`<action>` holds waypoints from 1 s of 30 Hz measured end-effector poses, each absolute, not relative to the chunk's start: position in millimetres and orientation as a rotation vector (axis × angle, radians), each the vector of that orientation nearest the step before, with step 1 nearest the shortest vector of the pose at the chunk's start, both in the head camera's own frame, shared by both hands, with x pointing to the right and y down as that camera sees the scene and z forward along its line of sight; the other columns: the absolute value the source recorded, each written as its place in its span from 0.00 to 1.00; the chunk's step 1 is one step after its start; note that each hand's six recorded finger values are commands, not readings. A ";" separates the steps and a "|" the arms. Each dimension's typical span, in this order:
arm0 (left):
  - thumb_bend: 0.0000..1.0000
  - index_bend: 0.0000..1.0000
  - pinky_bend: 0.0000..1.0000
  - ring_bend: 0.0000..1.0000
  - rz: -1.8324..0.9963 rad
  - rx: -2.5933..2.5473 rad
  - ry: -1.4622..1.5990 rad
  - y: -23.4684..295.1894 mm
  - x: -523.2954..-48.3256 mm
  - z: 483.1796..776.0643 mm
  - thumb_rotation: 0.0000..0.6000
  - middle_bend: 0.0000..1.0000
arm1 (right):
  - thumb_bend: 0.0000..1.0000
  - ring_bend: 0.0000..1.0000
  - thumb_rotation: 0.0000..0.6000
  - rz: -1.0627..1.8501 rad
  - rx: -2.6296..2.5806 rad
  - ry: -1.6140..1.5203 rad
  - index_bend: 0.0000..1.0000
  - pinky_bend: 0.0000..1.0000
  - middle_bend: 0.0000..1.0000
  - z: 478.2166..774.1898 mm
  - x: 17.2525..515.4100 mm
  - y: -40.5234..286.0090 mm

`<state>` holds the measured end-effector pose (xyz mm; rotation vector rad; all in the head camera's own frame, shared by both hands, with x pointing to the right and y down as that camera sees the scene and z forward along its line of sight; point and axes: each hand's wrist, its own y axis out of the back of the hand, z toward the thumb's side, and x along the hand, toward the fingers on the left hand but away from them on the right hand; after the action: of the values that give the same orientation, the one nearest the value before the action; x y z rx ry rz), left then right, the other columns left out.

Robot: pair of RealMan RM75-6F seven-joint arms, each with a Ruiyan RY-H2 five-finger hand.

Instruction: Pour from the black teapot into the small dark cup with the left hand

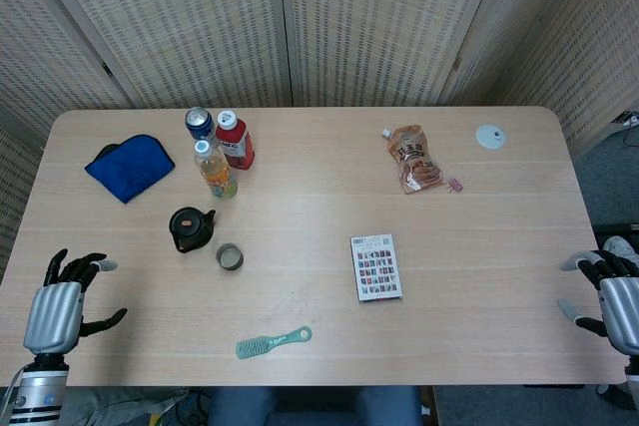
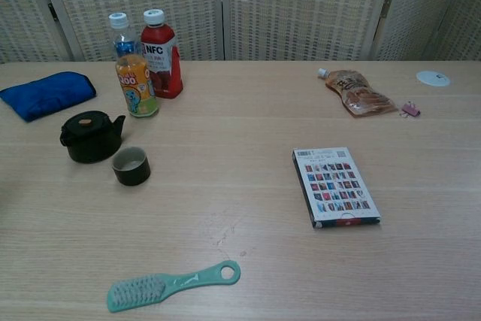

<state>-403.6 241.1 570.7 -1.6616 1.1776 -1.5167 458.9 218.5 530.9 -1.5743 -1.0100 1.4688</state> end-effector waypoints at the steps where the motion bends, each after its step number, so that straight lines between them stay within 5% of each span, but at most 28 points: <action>1: 0.10 0.34 0.01 0.23 -1.517 -1.664 1.176 241.4 -403.3 571.0 1.00 0.24 | 0.16 0.24 1.00 1.469 -1.573 -1.012 0.41 0.32 0.34 530.7 459.1 218.6; 20: 0.10 0.34 0.01 0.23 -1.463 -1.660 1.182 227.1 -397.0 565.9 1.00 0.24 | 0.16 0.24 1.00 1.421 -1.518 -1.047 0.41 0.32 0.34 517.5 464.6 204.3; 30: 0.10 0.27 0.00 0.21 -1.432 -1.706 1.084 202.1 -382.2 584.1 1.00 0.24 | 0.16 0.24 1.00 1.396 -1.492 -1.071 0.26 0.32 0.31 511.6 464.2 197.7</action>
<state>-382.2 202.1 584.1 -1.7056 1.0843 -1.4321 464.2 197.7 511.6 -1.4918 -1.0709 1.3957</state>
